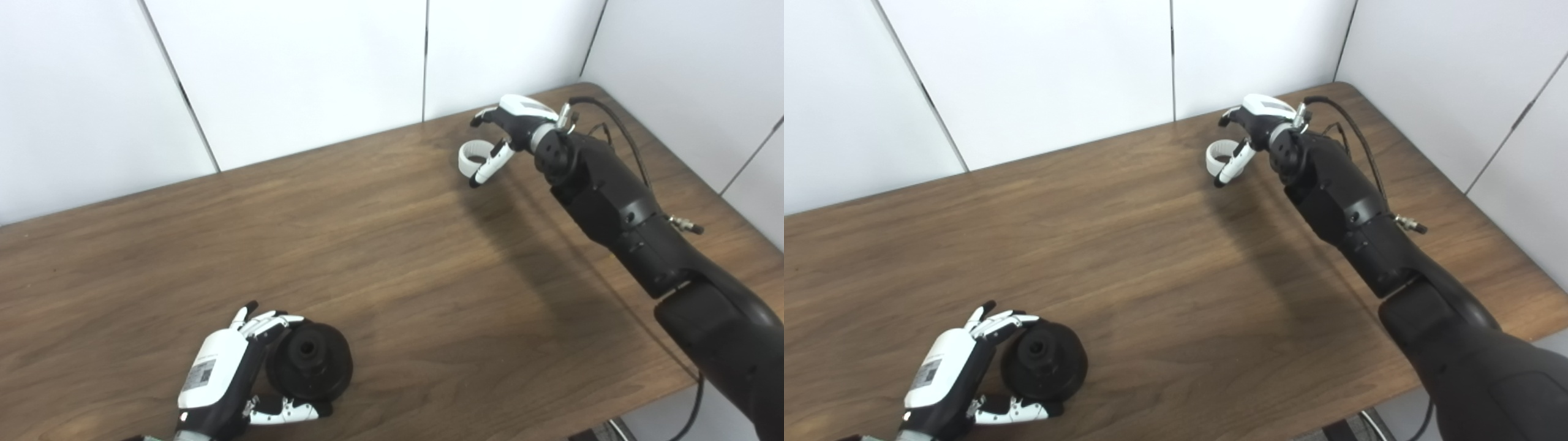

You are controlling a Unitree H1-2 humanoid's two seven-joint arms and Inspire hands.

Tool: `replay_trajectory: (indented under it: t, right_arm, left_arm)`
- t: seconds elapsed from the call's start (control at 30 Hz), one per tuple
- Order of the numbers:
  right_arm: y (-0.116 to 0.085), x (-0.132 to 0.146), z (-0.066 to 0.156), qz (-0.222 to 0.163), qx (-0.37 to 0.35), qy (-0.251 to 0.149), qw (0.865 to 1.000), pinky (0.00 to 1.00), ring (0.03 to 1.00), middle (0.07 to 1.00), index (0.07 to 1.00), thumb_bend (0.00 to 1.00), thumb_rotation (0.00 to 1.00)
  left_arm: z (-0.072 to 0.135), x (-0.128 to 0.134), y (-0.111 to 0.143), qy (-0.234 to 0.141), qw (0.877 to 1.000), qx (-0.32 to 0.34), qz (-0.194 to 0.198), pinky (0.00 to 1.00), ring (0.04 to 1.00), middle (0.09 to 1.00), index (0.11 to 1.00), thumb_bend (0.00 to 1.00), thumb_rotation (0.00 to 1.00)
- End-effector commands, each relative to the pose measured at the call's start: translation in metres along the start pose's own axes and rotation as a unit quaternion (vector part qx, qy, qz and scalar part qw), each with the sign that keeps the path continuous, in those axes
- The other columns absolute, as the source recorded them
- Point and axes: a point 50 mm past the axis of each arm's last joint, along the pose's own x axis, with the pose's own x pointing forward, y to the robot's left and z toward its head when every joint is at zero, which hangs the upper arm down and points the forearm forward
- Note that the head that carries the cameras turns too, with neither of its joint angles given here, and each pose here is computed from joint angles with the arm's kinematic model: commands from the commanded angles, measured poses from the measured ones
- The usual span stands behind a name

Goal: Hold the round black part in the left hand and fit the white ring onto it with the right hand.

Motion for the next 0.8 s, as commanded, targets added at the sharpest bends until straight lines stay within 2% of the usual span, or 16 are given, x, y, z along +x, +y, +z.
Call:
replay_trajectory:
  t: [0.0, 0.27, 0.77]
  right_arm:
    - [-0.045, -0.001, 0.007, -0.052, -0.028, -0.013, 0.998, 0.94, 0.975, 0.900, 0.807, 0.91, 0.24]
    - [-0.045, -0.001, 0.007, -0.044, -0.043, -0.007, 0.998, 0.89, 0.974, 0.920, 0.750, 0.91, 0.26]
    - [-0.035, 0.003, 0.008, -0.050, -0.043, -0.012, 0.998, 0.93, 0.969, 0.902, 0.700, 0.90, 0.24]
  left_arm:
    - [-0.002, -0.004, -0.002, 0.015, 1.000, 0.009, -0.018, 1.00, 0.842, 0.754, 0.481, 0.52, 0.05]
    - [0.000, -0.003, -0.002, 0.017, 1.000, 0.015, -0.018, 1.00, 0.840, 0.753, 0.481, 0.52, 0.05]
    - [0.005, -0.004, 0.000, 0.020, 1.000, 0.011, -0.017, 1.00, 0.843, 0.756, 0.481, 0.52, 0.05]
